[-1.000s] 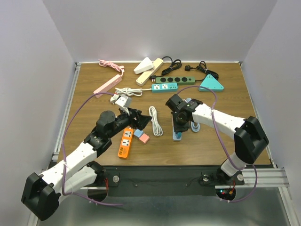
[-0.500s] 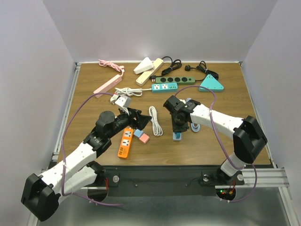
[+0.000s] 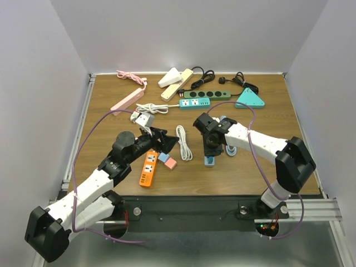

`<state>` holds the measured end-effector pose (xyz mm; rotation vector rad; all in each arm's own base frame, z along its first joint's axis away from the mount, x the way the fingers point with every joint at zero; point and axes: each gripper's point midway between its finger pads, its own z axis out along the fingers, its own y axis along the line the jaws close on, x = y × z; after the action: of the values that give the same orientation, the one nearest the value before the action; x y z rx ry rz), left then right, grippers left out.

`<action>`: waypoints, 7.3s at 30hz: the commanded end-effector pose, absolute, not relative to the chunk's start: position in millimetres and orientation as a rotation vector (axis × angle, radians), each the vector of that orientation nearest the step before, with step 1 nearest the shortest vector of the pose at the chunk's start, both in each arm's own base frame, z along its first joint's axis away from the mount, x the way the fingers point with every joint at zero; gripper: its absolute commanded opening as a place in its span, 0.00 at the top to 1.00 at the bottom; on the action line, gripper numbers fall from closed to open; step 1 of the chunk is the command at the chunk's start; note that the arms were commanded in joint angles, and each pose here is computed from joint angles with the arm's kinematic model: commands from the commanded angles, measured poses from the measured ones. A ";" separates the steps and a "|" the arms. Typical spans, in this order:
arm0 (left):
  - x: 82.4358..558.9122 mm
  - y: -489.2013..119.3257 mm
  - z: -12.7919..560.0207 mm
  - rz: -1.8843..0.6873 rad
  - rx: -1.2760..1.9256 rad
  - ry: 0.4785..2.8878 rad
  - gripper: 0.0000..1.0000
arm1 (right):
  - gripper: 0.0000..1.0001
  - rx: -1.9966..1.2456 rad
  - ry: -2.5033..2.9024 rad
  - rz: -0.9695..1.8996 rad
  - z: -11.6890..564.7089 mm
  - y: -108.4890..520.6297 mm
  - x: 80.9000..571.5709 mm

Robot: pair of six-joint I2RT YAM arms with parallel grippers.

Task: Insert the plug

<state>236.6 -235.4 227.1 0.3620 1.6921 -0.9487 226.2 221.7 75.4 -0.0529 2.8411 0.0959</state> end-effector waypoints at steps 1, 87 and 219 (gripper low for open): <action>236.0 -236.1 257.5 -0.963 0.379 1.595 0.17 | 1.00 -0.046 2.878 0.067 40.9 227.3 220.8; 248.5 -200.9 234.8 -0.801 0.161 1.732 0.17 | 1.00 0.085 2.645 -0.143 17.3 175.5 272.3; 226.5 -242.2 60.6 -0.468 0.211 2.269 1.00 | 0.00 -0.190 2.179 0.504 230.4 226.5 281.1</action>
<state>215.3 -217.4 26.5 0.1085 2.3934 -0.3565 269.5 209.2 196.1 -0.1462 2.2727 0.4035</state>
